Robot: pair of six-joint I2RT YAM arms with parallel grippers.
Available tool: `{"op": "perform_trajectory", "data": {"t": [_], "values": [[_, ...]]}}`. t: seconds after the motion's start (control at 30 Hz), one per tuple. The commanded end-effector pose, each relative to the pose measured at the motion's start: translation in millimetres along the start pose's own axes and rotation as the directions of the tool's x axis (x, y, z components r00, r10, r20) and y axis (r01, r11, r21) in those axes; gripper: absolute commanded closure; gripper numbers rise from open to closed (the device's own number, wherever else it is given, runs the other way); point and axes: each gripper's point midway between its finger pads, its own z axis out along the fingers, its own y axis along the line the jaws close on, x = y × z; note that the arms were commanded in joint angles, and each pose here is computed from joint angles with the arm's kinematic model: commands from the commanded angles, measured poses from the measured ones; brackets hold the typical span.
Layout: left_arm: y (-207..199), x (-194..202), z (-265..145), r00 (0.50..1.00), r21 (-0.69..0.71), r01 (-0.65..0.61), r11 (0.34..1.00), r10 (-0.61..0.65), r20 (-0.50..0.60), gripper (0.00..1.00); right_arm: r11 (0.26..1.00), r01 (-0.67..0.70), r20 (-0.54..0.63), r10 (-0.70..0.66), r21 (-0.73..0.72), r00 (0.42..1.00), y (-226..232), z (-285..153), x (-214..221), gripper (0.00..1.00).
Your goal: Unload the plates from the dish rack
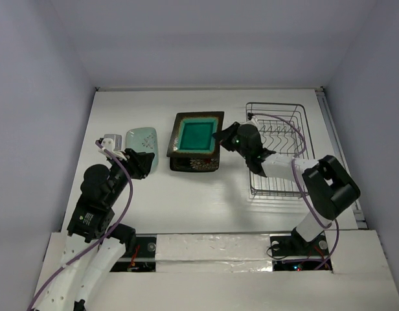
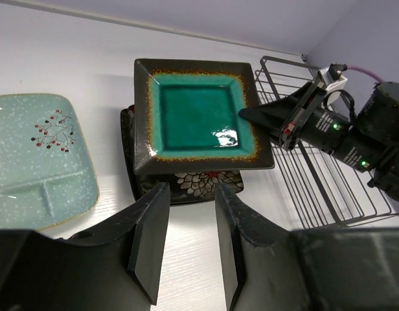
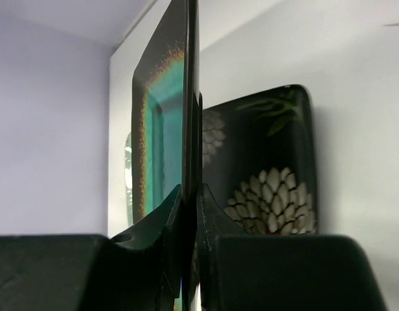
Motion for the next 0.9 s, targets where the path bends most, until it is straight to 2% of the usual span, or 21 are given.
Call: {"op": "perform_trajectory", "data": {"t": [0.0,0.43,0.47,0.5,0.57,0.6,0.7,0.73,0.8,0.87], "values": [[-5.0,-9.5,2.1,0.999,0.027,0.001,1.0,-0.002,0.042,0.69,0.94,-0.11,0.163,0.17,-0.323,0.972,85.6,-14.7,-50.8,1.0],[-5.9,-9.5,2.1,0.999,0.032,0.0,0.999,-0.002,0.042,0.68,0.963,-0.143,0.044,0.157,-0.227,0.987,30.1,0.5,1.2,0.99],[-6.1,-9.4,2.0,0.999,0.033,0.0,0.999,-0.002,0.041,0.68,0.965,-0.142,0.042,0.155,-0.222,0.987,27.6,1.0,2.6,0.94],[-6.3,-9.7,1.7,0.999,0.034,0.0,0.999,-0.002,0.042,0.68,0.972,-0.136,0.02,0.142,-0.194,0.99,20.6,2.3,9.1,0.82],[-6.8,-9.5,2.0,0.999,0.037,0.0,0.999,-0.002,0.041,0.68,0.981,-0.109,0.003,0.111,-0.162,0.994,14.6,6.0,14.1,0.71],[-6.9,-9.9,2.0,0.999,0.037,0.0,0.999,-0.002,0.043,0.68,0.987,-0.102,-0.019,0.1,-0.123,0.995,5.5,7.3,20.2,0.59],[-6.8,-10.3,1.8,0.999,0.036,0.0,0.999,-0.002,0.045,0.68,0.999,-0.036,-0.04,0.035,-0.036,0.999,-9.4,10.5,24.7,0.41],[-4.8,-11.2,1.5,0.999,0.028,0.001,1.0,-0.002,0.048,0.68,1.0,0.0,-0.051,-0.001,-0.022,0.999,-11.7,10.2,25.8,0.29],[-5.3,-11.7,1.2,0.999,0.031,0.001,1.0,-0.002,0.051,0.68,0.998,0.056,-0.083,-0.052,0.042,0.995,-18.8,11.9,27.3,0.15],[-5.1,-11.3,1.2,0.999,0.03,0.001,1.0,-0.002,0.049,0.68,0.99,0.132,-0.089,-0.126,0.055,0.988,-13.3,15.4,20.7,0.09]]}}
